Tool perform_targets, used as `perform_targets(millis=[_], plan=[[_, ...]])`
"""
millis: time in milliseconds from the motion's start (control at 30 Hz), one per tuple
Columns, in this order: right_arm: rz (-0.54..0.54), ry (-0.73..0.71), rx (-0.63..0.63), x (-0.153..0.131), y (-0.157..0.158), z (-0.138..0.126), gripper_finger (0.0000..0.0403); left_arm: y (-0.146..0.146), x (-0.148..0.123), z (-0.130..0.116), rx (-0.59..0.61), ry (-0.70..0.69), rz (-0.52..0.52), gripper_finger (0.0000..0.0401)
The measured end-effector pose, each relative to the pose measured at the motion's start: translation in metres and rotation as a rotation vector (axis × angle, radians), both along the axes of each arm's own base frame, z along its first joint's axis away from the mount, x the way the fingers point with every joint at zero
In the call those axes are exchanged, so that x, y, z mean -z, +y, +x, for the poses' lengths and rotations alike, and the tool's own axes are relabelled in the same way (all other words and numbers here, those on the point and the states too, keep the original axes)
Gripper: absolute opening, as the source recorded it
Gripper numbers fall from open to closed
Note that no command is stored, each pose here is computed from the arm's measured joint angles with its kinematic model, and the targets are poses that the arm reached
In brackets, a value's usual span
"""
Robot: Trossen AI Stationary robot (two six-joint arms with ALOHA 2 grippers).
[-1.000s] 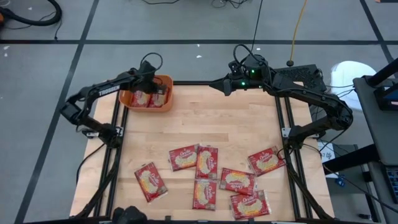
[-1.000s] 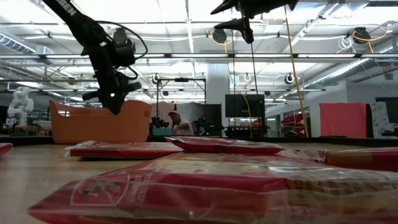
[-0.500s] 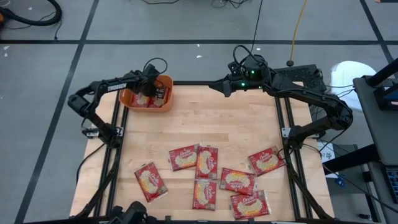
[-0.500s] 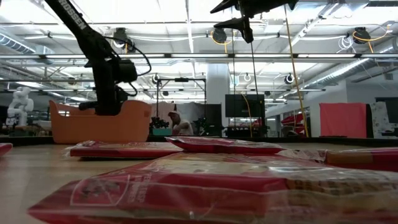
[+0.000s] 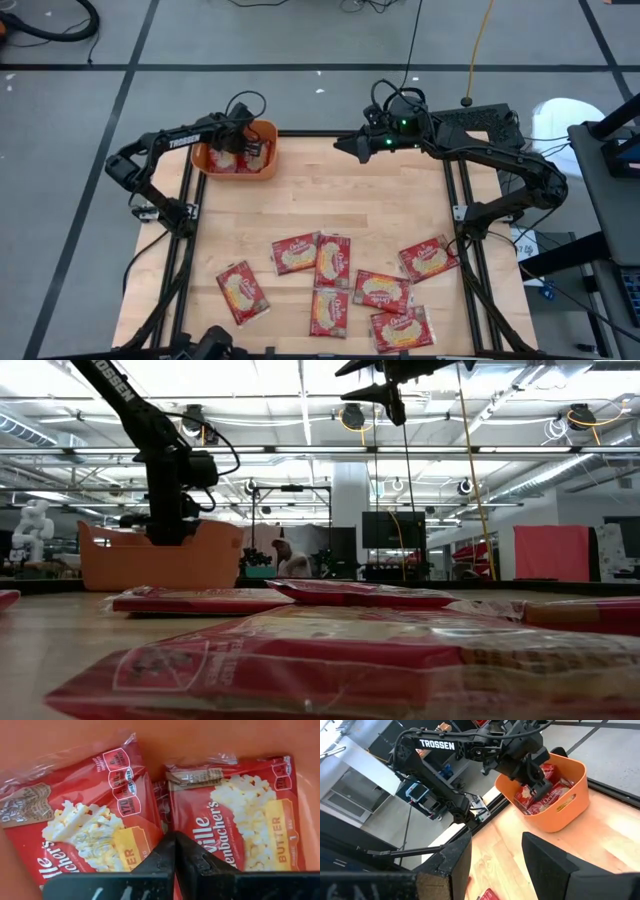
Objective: Sort popcorn bags into baskets
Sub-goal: Stack the red popcorn bag on top of the red popcorn bag in the orange bin, then adjust the red popcorn bag in the orange bin
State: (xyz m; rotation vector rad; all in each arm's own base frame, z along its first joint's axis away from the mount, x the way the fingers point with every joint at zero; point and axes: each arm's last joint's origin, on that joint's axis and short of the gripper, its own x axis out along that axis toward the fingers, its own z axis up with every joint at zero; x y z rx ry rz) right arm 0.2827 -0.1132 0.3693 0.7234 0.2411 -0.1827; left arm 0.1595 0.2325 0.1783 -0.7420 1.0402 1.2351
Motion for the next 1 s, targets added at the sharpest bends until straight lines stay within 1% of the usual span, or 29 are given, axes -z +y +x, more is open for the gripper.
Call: perform_targets(millis=[133,267,367,500,600,700,767,867,1000], plan=[[0.003,0.014,-0.001,0.001,0.000,0.000,0.0167,-0.002,0.000,0.002,0.023,-0.027,-0.027,0.0023],[0.000,0.016,-0.002,0.002,0.000,-0.001,0.0167,-0.005,-0.005,0.003,0.076,-0.058,-0.034,0.0023],[0.001,0.016,-0.002,0.002,0.000,0.000,0.0167,-0.009,-0.017,-0.001,0.068,-0.076,0.000,0.0019],[0.007,0.015,0.000,0.002,0.000,0.000,0.0167,-0.011,-0.039,-0.008,0.052,-0.128,0.098,0.0010],[0.007,0.015,-0.006,0.002,0.002,0.000,0.0167,-0.015,-0.054,-0.010,0.129,-0.204,0.143,0.0006],[0.006,0.016,-0.009,0.002,0.003,0.000,0.0167,-0.023,-0.062,-0.008,0.209,-0.275,0.127,0.0006],[0.019,0.024,-0.010,0.002,0.004,0.001,0.0167,-0.029,-0.063,-0.005,0.255,-0.290,0.091,0.0009],[0.034,0.035,-0.008,0.004,0.004,0.000,0.0167,-0.037,-0.058,-0.001,0.279,-0.254,0.029,0.0013],[0.039,0.046,-0.008,0.005,0.005,0.000,0.0167,-0.040,-0.049,0.009,0.278,-0.172,0.033,0.0007]])
